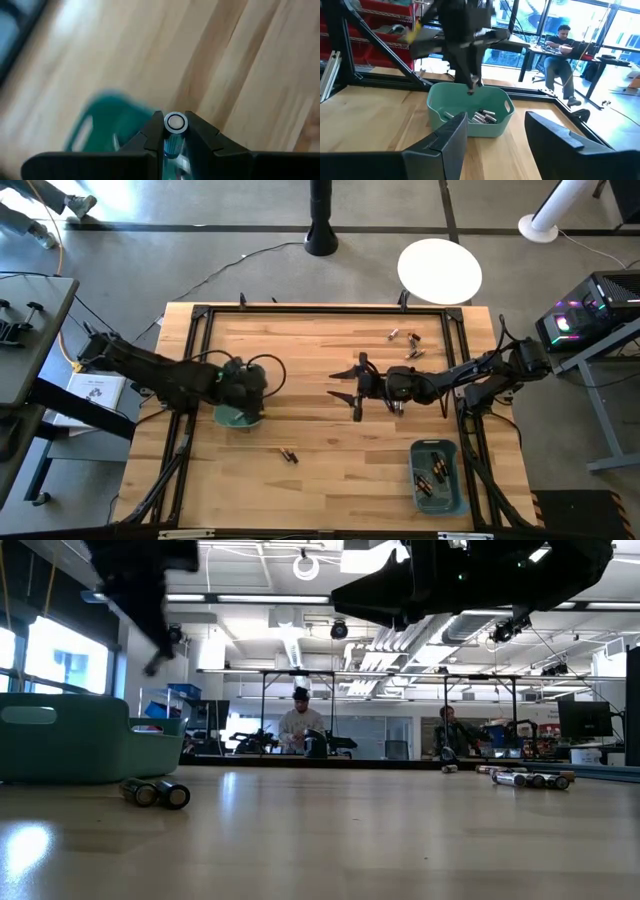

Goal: Sort batteries
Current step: Put the silver battery into the green bin

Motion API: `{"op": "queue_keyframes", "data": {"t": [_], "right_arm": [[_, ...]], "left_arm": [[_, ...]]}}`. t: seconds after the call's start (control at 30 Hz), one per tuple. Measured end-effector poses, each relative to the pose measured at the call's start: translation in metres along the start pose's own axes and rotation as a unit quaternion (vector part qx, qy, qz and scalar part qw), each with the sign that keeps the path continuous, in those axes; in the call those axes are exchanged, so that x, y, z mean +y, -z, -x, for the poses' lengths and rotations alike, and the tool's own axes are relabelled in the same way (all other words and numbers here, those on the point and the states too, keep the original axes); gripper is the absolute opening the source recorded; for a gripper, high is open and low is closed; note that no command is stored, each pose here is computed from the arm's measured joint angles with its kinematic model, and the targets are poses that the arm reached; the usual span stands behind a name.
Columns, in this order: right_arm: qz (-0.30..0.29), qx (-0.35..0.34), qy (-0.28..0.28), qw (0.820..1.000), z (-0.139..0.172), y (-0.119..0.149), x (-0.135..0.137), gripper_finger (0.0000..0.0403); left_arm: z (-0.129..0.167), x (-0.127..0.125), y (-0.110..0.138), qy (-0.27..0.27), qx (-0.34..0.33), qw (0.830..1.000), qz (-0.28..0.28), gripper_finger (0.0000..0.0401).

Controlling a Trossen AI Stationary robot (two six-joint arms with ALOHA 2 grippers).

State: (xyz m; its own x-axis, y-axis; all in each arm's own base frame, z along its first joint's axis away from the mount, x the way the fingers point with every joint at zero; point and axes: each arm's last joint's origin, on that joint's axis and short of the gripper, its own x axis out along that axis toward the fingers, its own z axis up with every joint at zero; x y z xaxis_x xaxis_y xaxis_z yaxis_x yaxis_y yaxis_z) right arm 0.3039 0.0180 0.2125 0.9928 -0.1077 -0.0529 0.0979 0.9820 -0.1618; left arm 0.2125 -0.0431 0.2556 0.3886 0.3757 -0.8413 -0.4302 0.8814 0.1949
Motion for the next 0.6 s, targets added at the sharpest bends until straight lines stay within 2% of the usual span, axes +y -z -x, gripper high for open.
{"op": "queue_keyframes", "data": {"t": [0.2, 0.4, 0.6], "right_arm": [[-0.006, 0.005, -0.001, 1.000, 0.000, 0.001, 0.000, 0.0193], [-0.005, 0.008, -0.002, 1.000, 0.000, 0.002, 0.001, 0.0193], [-0.005, 0.008, -0.003, 1.000, 0.000, 0.002, 0.001, 0.0193]], "left_arm": [[-0.028, -0.002, 0.028, 0.032, 0.084, 0.995, 0.035, 0.0043], [-0.044, 0.000, 0.049, 0.025, 0.116, 0.992, 0.043, 0.0047], [-0.057, 0.002, 0.057, 0.047, 0.128, 0.990, 0.042, 0.0049]]}}
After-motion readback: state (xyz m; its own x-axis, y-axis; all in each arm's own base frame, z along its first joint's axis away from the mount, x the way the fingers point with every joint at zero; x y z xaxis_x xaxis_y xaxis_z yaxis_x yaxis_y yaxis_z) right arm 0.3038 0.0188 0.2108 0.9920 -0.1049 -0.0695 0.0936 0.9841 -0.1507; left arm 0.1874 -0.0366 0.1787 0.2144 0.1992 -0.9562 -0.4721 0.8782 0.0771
